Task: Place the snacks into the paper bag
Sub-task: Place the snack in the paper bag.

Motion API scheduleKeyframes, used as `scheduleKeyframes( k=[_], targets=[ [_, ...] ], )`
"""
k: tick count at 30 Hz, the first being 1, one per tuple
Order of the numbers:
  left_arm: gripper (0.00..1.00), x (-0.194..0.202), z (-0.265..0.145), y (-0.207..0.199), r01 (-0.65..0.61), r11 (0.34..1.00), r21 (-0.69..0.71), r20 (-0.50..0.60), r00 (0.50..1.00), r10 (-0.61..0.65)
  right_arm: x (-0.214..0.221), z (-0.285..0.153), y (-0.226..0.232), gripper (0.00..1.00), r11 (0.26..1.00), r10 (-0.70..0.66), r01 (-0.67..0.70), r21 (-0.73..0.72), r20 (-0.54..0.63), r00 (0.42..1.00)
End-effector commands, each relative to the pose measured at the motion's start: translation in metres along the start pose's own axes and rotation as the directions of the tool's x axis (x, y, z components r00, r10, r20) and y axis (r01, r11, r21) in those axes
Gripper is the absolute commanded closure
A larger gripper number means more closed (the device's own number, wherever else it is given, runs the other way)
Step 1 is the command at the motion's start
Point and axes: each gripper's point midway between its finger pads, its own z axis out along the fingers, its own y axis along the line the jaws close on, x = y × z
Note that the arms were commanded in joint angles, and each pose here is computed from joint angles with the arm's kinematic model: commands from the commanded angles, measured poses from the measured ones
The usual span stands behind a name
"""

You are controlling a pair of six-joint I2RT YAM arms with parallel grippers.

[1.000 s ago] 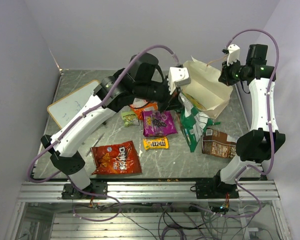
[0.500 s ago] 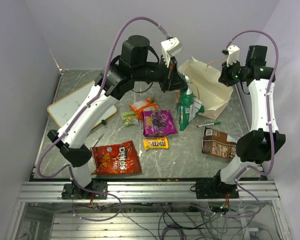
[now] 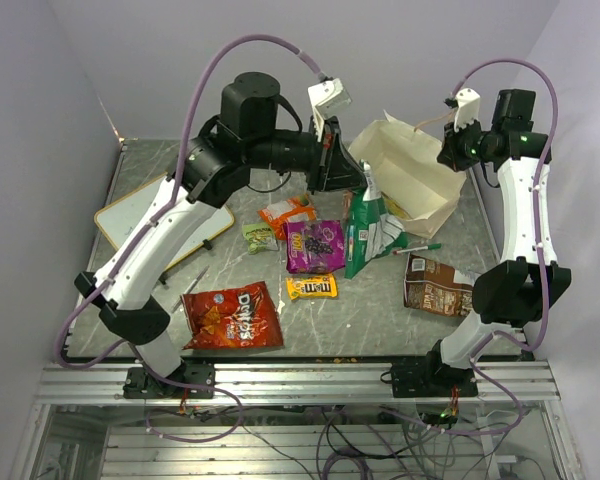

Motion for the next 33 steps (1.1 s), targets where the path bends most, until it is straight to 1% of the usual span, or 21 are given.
scheduleKeyframes(
  k=[1,8,12,15,17,21,26,29,33],
  targets=[
    [0.93,-0.04,-0.018,-0.025,-0.081,0.997,0.009,0.108,0.991,0.08,-0.01,0.001,0.002,1.0,1.0,0.014,-0.013,-0.017,0.027,1.0],
    [0.93,-0.069,-0.016,-0.031,-0.053,0.998,0.027,0.177,0.983,0.047,-0.009,0.002,0.007,1.0,1.0,0.012,-0.012,-0.02,0.023,1.0],
    [0.93,-0.076,-0.009,-0.015,-0.031,0.999,-0.03,0.205,0.978,0.036,-0.012,0.003,0.009,1.0,1.0,0.006,-0.006,-0.023,0.024,1.0],
    [0.93,-0.08,-0.002,0.01,-0.006,0.994,-0.109,0.226,0.974,0.031,-0.014,0.003,0.01,1.0,1.0,0.001,-0.001,-0.026,0.029,1.0],
    [0.93,-0.078,0.003,0.032,0.031,0.988,-0.151,0.233,0.972,0.005,-0.015,0.003,0.011,1.0,1.0,-0.002,0.003,-0.03,0.032,0.999],
    [0.93,-0.063,0.019,0.086,0.172,0.968,-0.183,0.243,0.962,-0.125,-0.016,0.001,0.014,1.0,0.999,-0.011,0.013,-0.034,0.043,0.999],
    [0.93,-0.041,0.039,0.15,0.266,0.936,-0.231,0.255,0.945,-0.205,-0.015,0.004,0.018,1.0,0.999,-0.01,0.012,-0.048,0.043,0.999],
    [0.93,-0.024,0.054,0.172,0.304,0.923,-0.237,0.245,0.938,-0.246,-0.014,0.005,0.02,1.0,0.999,-0.009,0.011,-0.052,0.04,0.999],
    [0.93,-0.005,0.071,0.19,0.353,0.908,-0.225,0.23,0.925,-0.303,-0.013,0.01,0.025,1.0,0.998,-0.005,0.007,-0.061,0.032,0.999]
  ],
)
